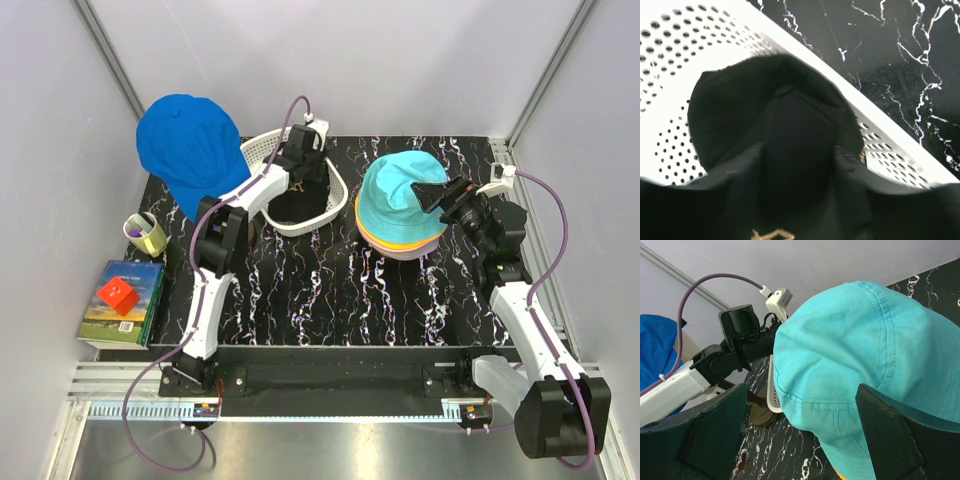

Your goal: Stack the hats

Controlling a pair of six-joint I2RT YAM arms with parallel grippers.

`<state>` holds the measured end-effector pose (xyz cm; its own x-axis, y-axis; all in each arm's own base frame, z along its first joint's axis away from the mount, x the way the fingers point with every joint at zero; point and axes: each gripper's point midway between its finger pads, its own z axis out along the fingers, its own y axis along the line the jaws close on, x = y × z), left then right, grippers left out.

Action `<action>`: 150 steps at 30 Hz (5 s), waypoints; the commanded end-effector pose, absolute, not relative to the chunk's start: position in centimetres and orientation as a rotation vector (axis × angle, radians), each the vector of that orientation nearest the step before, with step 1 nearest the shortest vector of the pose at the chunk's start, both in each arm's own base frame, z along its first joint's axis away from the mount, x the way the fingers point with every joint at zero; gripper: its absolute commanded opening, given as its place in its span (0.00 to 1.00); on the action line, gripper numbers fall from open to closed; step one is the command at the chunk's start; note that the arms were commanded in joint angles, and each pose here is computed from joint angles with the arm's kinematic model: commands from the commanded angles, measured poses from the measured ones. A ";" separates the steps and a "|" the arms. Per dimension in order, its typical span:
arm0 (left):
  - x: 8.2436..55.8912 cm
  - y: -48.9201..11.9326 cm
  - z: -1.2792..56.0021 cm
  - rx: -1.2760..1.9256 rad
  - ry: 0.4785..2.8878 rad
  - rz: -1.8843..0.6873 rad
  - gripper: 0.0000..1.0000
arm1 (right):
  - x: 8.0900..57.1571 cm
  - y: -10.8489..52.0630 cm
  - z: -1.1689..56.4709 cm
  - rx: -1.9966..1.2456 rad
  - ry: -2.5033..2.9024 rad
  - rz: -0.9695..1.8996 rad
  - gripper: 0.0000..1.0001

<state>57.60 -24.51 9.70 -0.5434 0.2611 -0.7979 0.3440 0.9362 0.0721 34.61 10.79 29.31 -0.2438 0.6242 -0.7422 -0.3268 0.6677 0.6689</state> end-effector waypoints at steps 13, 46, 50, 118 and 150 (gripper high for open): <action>57.1 -24.7 16.4 0.362 2.060 -0.238 0.00 | 33.9 10.9 31.3 0.202 1.520 0.915 0.98; 37.0 -24.4 46.8 0.131 1.425 -0.603 0.00 | 29.5 22.6 37.4 -0.213 1.399 1.196 0.94; 34.1 -24.3 47.3 0.131 1.404 -0.655 0.00 | 28.9 24.8 37.6 -0.258 1.381 1.250 0.93; 25.5 -23.0 41.2 0.632 1.308 -0.412 0.94 | 28.5 27.2 47.5 0.121 1.220 1.616 0.00; 25.0 -27.9 41.6 0.773 1.033 -0.083 0.25 | 28.2 27.9 46.8 0.273 1.280 1.847 0.00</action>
<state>26.57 -25.80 37.87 0.4160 0.3694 -0.8310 0.4051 0.7429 0.5330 29.41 28.36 44.41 -0.6175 0.7299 -0.2930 -0.4783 -0.0528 0.8766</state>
